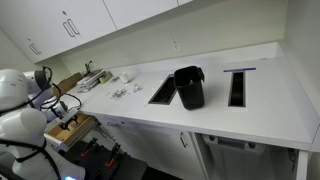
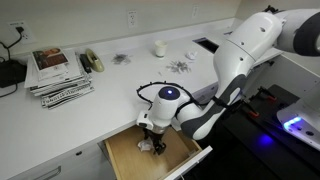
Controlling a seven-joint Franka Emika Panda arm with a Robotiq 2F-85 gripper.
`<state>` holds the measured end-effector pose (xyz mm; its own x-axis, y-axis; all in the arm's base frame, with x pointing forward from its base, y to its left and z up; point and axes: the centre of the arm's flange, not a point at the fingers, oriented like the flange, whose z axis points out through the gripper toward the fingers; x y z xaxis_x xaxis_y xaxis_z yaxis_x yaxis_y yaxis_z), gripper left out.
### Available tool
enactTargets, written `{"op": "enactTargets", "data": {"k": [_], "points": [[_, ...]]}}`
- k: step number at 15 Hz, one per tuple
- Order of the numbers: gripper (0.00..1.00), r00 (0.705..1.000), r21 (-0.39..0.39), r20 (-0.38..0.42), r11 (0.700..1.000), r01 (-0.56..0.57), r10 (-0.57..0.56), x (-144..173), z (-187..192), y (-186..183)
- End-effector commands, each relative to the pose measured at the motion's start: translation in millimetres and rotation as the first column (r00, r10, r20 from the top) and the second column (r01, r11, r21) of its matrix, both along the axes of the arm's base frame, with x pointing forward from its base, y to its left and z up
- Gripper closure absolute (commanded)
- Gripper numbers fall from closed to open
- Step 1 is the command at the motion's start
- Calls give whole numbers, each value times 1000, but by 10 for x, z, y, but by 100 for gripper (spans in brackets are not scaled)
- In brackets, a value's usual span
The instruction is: Remove the paper from the drawer and put it on the counter
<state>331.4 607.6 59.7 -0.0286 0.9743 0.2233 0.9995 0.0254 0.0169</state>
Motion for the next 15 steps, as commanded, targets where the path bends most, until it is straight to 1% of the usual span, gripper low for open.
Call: {"op": "enactTargets", "data": {"k": [1, 4, 7, 9, 11, 13, 15], "points": [[42, 999, 12, 37, 1000, -16, 15, 81, -71, 83], [64, 999, 13, 40, 1000, -11, 11, 110, -75, 85], [88, 998, 20, 56, 1000, -9, 8, 75, 8, 76], [100, 998, 31, 70, 1000, -4, 2, 19, 92, 63], [100, 997, 34, 74, 999, 3, -5, -69, 225, 26], [98, 993, 25, 114, 1000, 18, -21, -159, 408, -46], [100, 986, 30, 155, 998, 58, -63, -220, 651, -142]]}}
